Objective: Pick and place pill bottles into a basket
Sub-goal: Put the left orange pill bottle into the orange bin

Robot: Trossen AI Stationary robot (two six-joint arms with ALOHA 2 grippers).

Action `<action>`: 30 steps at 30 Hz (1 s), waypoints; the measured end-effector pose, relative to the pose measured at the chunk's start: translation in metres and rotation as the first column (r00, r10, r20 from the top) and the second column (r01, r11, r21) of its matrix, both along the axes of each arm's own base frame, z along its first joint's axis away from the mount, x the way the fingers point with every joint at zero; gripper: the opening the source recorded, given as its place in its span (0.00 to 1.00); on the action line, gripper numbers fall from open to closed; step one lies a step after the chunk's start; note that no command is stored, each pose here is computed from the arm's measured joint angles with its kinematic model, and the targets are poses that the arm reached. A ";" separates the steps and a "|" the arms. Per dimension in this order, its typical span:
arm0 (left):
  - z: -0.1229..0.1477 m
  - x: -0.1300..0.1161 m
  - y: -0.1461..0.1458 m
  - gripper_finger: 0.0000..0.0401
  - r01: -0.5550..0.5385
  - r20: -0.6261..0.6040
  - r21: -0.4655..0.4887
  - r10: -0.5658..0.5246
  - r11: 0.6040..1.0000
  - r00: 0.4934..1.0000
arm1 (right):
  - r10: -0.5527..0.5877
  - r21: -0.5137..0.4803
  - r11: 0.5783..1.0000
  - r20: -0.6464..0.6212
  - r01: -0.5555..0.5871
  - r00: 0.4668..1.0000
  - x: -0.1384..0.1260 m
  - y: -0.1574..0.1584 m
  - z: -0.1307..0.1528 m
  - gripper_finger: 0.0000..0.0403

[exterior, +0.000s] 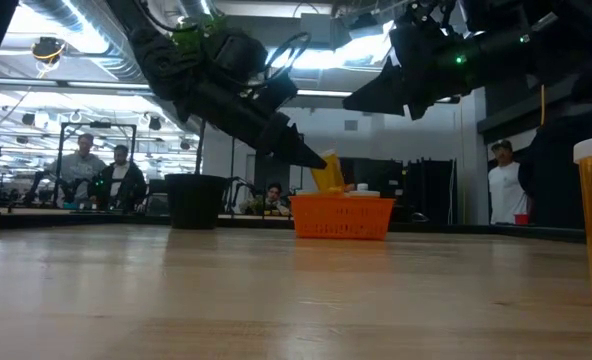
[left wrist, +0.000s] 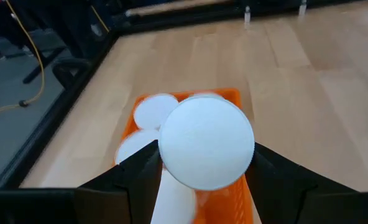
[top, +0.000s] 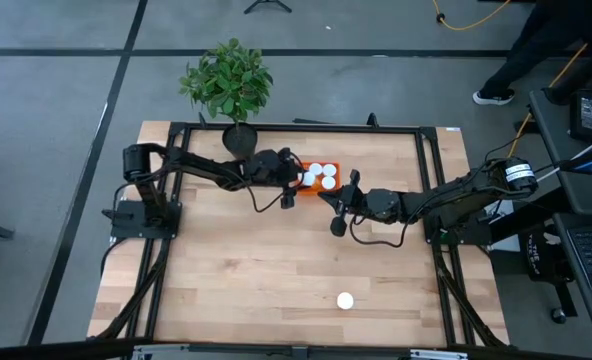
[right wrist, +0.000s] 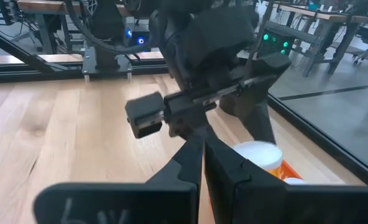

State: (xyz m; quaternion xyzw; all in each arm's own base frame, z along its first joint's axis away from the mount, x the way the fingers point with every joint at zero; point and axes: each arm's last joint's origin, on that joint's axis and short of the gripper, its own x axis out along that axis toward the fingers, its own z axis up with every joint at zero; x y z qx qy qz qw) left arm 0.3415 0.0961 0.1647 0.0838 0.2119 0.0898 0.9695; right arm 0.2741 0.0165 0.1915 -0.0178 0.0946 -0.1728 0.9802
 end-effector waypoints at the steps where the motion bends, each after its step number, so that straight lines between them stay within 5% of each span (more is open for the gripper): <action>1: -0.002 0.000 0.000 0.52 0.000 -0.007 -0.001 0.000 1.000 1.000 | 0.000 0.000 1.000 0.000 0.000 1.000 0.000 0.000 0.000 0.05; 30: -0.013 0.021 0.006 0.52 0.010 -0.112 0.006 -0.010 1.000 0.994 | 0.000 -0.002 1.000 -0.001 0.000 1.000 0.000 0.000 0.000 0.05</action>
